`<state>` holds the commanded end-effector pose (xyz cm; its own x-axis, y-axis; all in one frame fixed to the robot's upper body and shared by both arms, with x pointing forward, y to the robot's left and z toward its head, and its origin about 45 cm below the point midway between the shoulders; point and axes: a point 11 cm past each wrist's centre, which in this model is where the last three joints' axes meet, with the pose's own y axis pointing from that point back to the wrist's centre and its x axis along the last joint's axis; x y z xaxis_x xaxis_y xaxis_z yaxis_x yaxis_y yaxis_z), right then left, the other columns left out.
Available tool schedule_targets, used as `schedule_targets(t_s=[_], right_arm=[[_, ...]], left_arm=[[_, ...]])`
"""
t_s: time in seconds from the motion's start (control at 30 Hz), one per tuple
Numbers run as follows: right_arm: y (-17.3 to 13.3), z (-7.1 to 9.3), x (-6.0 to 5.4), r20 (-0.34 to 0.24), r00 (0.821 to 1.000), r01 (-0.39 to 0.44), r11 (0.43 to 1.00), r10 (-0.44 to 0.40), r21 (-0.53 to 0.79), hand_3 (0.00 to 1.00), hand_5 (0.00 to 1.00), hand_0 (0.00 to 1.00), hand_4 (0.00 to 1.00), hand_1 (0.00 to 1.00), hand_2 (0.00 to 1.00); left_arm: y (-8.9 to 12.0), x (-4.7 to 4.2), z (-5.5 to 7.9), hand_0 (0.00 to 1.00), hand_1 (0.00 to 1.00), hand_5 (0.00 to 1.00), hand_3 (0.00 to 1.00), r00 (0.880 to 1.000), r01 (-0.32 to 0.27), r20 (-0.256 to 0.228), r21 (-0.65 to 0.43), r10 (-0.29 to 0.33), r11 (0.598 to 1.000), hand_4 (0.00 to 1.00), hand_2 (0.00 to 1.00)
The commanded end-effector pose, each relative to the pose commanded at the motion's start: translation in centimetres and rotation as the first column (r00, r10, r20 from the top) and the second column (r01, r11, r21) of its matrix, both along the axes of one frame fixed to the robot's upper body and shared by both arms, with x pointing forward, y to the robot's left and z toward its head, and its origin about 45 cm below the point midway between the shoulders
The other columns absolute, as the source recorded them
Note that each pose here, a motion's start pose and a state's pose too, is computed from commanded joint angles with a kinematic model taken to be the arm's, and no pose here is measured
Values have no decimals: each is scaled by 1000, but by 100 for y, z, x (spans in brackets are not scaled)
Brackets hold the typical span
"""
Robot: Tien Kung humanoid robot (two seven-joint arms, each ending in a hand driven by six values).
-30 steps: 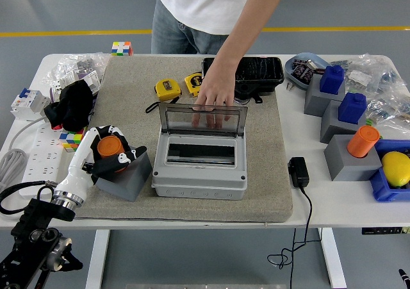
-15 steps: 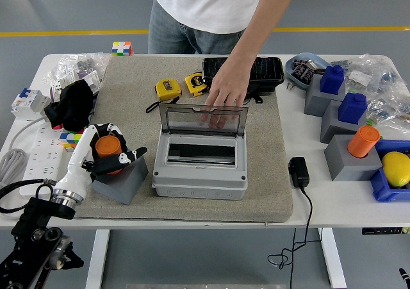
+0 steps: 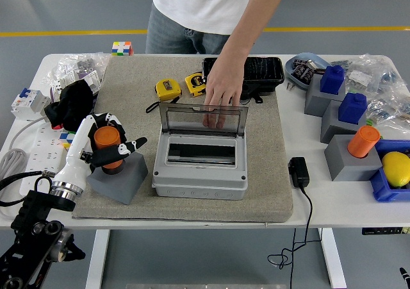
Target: Fetch the battery,place it into the box,close the lid of the box
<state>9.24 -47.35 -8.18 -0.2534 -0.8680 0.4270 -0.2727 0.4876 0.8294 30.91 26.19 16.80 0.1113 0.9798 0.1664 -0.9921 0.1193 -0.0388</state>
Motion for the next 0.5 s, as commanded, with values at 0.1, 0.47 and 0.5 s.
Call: schedule_targets(t_s=[0.1, 0.47, 0.5], right_arm=[[3, -1, 3, 1, 1000, 0, 1000, 0, 1, 837, 998, 836, 998, 843, 808], [-8, 6, 12, 2, 1000, 1, 1000, -1, -2, 838, 998, 835, 998, 842, 807], [-11, 8, 14, 2, 1000, 1, 1000, -1, -2, 837, 998, 835, 998, 842, 807]], left_arm=[[34, 38, 57, 79, 19, 18, 78, 1000, -20, 13, -4, 20, 1000, 998, 68], [126, 135, 570, 65, 2, 229, 41, 967, -158, 237, 253, 98, 955, 998, 42], [108, 137, 610, 54, 2, 324, 22, 963, -159, 253, 279, 87, 947, 998, 22]])
